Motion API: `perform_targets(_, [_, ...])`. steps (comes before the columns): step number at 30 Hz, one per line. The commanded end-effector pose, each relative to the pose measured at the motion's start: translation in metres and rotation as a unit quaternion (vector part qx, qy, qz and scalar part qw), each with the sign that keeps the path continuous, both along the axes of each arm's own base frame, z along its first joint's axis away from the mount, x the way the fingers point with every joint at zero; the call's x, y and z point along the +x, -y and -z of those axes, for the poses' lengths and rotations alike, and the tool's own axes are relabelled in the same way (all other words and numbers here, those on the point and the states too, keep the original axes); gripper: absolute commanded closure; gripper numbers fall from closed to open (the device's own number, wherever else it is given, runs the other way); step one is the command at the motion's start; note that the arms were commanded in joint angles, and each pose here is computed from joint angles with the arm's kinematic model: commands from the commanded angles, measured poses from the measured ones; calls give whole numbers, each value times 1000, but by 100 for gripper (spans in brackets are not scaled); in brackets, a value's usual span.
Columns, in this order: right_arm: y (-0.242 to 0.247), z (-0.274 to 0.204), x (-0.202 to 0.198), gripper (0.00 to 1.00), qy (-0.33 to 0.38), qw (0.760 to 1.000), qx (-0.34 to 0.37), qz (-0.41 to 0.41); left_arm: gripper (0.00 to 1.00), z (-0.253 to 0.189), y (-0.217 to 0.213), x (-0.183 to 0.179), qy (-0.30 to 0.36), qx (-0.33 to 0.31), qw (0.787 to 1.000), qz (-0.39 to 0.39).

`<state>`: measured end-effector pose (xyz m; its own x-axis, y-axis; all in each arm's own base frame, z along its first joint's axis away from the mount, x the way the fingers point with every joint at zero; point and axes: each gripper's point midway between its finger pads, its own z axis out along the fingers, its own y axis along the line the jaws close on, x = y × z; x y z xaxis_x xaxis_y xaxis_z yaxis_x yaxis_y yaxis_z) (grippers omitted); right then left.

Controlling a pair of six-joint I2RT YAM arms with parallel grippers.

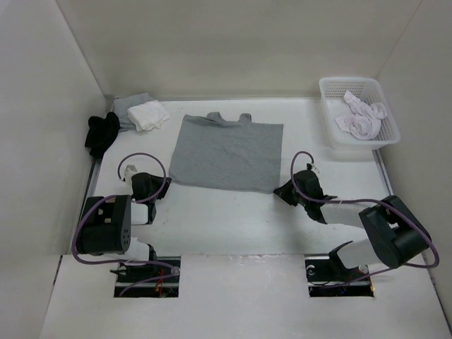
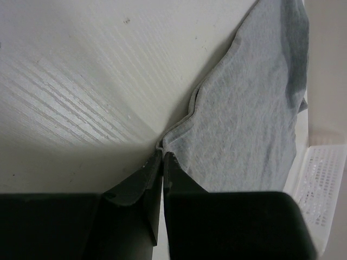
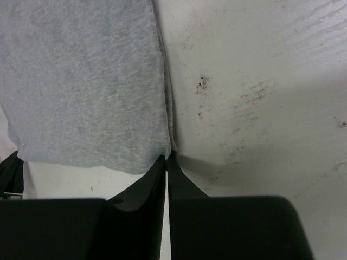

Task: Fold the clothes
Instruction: Fold the tank top

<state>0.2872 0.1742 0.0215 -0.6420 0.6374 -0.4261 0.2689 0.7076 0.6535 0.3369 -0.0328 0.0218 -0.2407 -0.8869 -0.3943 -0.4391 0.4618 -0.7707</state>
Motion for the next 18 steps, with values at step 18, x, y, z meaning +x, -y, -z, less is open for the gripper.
perform_targets(18, [76,-282,-99,100,294,954,-57,14,100,-315,17,-103,321,62,944,45])
